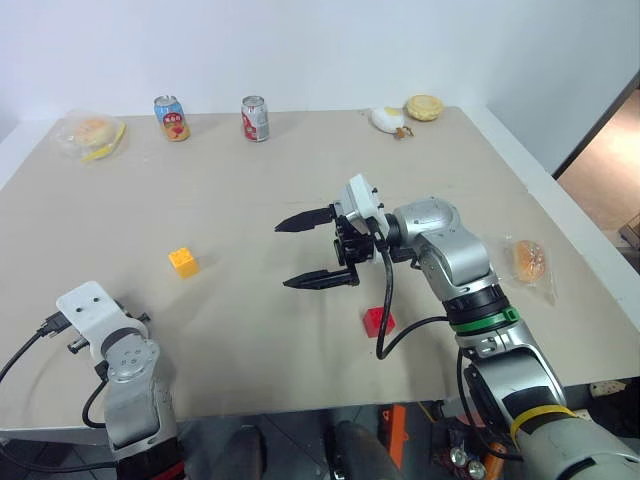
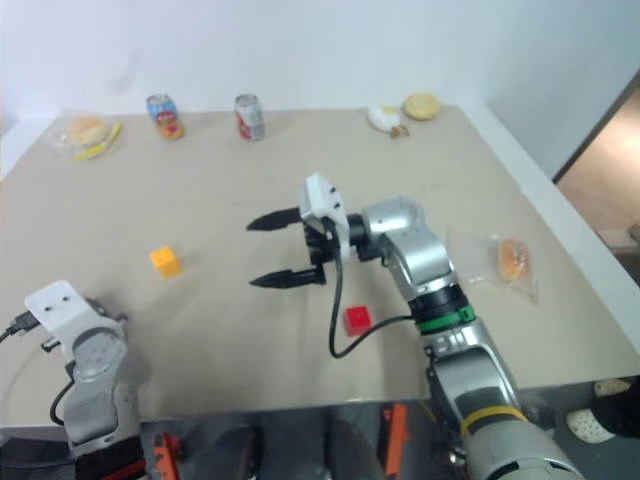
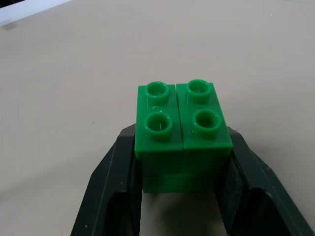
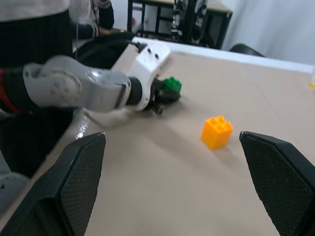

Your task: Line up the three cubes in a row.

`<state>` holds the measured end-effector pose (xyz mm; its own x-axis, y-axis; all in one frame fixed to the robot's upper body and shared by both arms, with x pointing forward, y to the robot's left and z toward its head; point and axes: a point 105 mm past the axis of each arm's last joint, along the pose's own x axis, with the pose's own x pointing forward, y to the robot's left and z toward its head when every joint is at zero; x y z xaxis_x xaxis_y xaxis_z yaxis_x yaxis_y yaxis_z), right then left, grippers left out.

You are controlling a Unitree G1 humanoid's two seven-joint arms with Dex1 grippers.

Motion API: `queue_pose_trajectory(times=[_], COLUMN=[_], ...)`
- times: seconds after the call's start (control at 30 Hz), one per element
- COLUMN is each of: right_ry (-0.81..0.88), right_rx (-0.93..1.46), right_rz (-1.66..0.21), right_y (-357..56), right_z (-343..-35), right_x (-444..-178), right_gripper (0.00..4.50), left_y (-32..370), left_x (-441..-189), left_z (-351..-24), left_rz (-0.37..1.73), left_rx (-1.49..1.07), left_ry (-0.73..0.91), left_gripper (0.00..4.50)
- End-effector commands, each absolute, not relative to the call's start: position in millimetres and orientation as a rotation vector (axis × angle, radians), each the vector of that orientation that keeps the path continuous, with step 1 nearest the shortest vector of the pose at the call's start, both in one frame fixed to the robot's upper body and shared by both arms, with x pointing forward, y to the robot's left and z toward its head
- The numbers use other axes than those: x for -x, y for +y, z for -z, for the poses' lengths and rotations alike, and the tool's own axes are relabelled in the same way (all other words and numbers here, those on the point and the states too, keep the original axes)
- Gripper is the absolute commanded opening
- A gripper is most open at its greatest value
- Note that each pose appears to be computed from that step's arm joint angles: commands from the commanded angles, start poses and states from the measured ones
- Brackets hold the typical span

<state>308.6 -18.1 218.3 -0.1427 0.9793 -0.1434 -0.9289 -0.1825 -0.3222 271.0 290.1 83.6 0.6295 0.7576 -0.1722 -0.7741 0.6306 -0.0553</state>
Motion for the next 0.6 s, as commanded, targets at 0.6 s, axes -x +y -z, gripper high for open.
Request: queue_pose_trajectory(times=[0.6], right_ry=[-0.127], right_rx=[0.286], right_rz=[-1.454], right_y=[-106], right_z=[-245], right_x=[-284], right_gripper=[4.50], left_y=[123], left_x=[-299], left_z=[-195], left_rz=[0.862], left_rx=[-0.085], left_ry=[-0.250], left_gripper=[1.35])
